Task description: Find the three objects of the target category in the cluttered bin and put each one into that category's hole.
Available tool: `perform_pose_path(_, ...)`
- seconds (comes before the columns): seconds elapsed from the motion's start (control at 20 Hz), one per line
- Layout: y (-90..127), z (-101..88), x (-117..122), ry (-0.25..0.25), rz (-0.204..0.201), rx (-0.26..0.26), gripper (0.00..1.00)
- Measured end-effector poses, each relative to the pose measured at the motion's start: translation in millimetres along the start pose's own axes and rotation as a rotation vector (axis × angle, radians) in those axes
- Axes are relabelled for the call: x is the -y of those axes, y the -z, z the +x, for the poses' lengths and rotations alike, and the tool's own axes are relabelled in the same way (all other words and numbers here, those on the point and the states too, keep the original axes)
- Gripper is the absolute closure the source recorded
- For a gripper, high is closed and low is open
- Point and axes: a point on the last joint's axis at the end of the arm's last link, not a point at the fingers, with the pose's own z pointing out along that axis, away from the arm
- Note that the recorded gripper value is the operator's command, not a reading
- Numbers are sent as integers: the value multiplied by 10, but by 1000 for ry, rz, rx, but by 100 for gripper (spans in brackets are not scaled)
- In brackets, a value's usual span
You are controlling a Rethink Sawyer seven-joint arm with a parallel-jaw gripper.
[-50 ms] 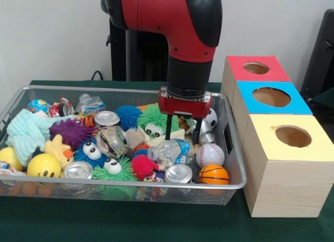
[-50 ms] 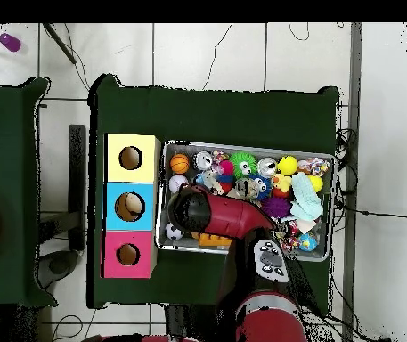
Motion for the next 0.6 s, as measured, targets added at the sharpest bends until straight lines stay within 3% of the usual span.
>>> perform_pose_path(0.6, 3, 5, 2, 11, 0, 2, 0)
